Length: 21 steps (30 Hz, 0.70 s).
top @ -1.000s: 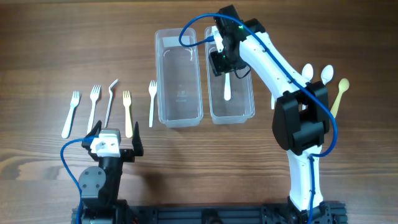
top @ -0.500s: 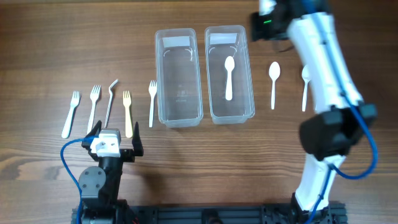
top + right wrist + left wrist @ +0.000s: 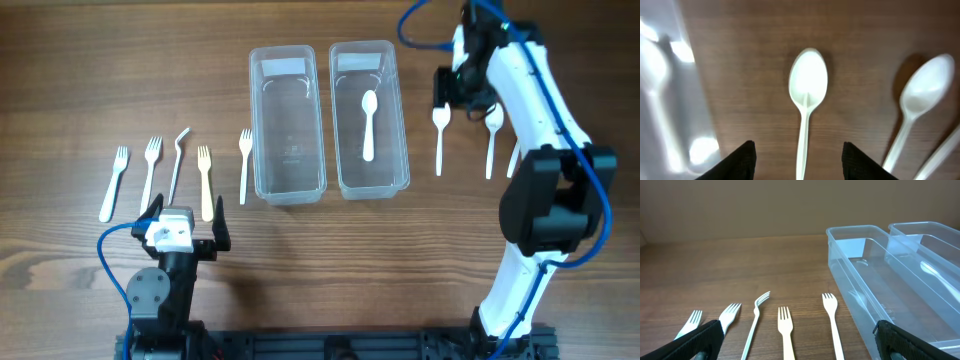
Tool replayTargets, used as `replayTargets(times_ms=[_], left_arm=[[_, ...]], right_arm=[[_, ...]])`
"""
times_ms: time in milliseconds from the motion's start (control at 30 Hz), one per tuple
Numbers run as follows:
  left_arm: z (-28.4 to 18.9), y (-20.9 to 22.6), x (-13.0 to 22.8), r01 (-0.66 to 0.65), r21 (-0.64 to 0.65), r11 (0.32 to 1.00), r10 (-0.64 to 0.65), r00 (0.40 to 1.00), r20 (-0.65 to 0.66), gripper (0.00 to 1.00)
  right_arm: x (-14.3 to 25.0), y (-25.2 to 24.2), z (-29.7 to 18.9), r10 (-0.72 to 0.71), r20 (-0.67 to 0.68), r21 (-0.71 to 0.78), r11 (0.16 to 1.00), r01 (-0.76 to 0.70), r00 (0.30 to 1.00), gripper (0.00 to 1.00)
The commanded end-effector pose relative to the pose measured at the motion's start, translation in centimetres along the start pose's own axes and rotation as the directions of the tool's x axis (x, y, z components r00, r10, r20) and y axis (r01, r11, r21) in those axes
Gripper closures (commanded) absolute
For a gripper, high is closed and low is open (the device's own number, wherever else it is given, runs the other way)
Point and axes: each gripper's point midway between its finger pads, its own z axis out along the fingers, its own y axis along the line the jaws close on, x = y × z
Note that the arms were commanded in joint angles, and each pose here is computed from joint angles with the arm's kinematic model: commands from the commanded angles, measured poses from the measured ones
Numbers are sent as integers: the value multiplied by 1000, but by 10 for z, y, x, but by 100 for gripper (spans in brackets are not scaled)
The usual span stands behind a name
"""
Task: Pack container
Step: 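Move the right gripper to the white spoons and grasp one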
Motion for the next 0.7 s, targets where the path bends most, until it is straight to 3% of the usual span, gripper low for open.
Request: replayTargets(times_ms=[0,100,500,667], left_arm=[[0,0,0,-14,0,1000,14,1000,7,0],[0,0,0,-14,0,1000,14,1000,7,0],[0,0,0,-14,1,1000,14,1000,7,0],[0,0,0,-14,1,1000,14,1000,7,0]], right_arm=[[17,-5,27,-9,-48,11,1000,9,999,46],[27,-6,43,-17,-61,11,1000,18,998,52],[38,-7,77,-25,-31,9,1000,25,999,51],[33,-6,77,-23,-11,8,1000,23,1000,72]])
